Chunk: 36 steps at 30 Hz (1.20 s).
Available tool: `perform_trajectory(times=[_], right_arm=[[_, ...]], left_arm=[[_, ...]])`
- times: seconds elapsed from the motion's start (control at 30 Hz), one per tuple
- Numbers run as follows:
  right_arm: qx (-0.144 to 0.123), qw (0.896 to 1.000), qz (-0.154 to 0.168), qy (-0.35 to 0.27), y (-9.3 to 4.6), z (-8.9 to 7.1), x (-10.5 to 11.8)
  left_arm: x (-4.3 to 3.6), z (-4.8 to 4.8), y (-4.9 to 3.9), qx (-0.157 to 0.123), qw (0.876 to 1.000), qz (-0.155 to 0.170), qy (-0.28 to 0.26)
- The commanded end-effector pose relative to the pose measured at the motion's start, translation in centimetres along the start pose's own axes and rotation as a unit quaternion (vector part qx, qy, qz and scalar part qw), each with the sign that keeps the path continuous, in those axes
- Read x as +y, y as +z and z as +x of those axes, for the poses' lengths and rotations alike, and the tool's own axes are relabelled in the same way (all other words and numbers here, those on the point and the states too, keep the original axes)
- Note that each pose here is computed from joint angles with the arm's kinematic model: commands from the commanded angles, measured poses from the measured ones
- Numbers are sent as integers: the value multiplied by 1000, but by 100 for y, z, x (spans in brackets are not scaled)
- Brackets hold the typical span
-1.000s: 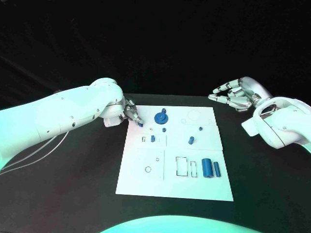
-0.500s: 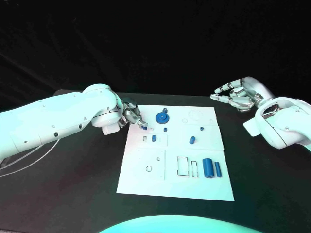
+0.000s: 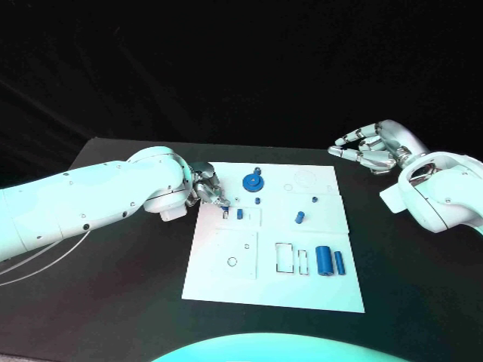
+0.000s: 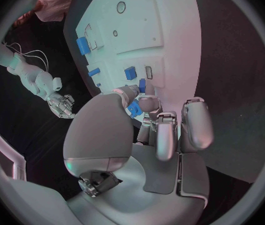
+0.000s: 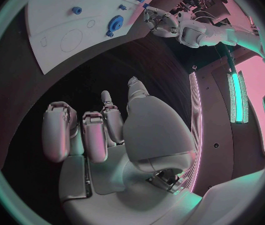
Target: Assemble the parts on the task board
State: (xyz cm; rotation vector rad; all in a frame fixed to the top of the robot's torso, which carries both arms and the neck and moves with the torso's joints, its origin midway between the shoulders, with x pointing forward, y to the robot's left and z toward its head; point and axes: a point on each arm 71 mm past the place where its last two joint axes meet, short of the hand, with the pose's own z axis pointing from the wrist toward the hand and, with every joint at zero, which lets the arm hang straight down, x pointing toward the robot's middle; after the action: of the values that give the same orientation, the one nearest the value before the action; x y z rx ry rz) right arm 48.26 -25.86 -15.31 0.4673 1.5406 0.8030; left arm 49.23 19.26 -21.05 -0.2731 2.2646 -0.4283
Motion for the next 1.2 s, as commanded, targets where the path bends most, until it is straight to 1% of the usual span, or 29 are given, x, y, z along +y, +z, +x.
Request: perform_trajectory(times=[0.03, 0.27, 0.57, 0.93, 1.2], right_arm=[[5, 1000, -6, -2, -3, 9, 3], [5, 1000, -6, -2, -5, 10, 2], [5, 1000, -6, -2, -6, 8, 0], [5, 1000, -5, -2, -7, 8, -2], [5, 1000, -5, -2, -9, 8, -4]], left_arm=[[-25, 4, -5, -13, 1000, 4, 20], [-37, 49, 2, -6, 999, -5, 35], [-38, 102, 3, 13, 998, -14, 52], [-27, 141, 16, 26, 997, -22, 62], [-25, 155, 14, 31, 997, -25, 66]])
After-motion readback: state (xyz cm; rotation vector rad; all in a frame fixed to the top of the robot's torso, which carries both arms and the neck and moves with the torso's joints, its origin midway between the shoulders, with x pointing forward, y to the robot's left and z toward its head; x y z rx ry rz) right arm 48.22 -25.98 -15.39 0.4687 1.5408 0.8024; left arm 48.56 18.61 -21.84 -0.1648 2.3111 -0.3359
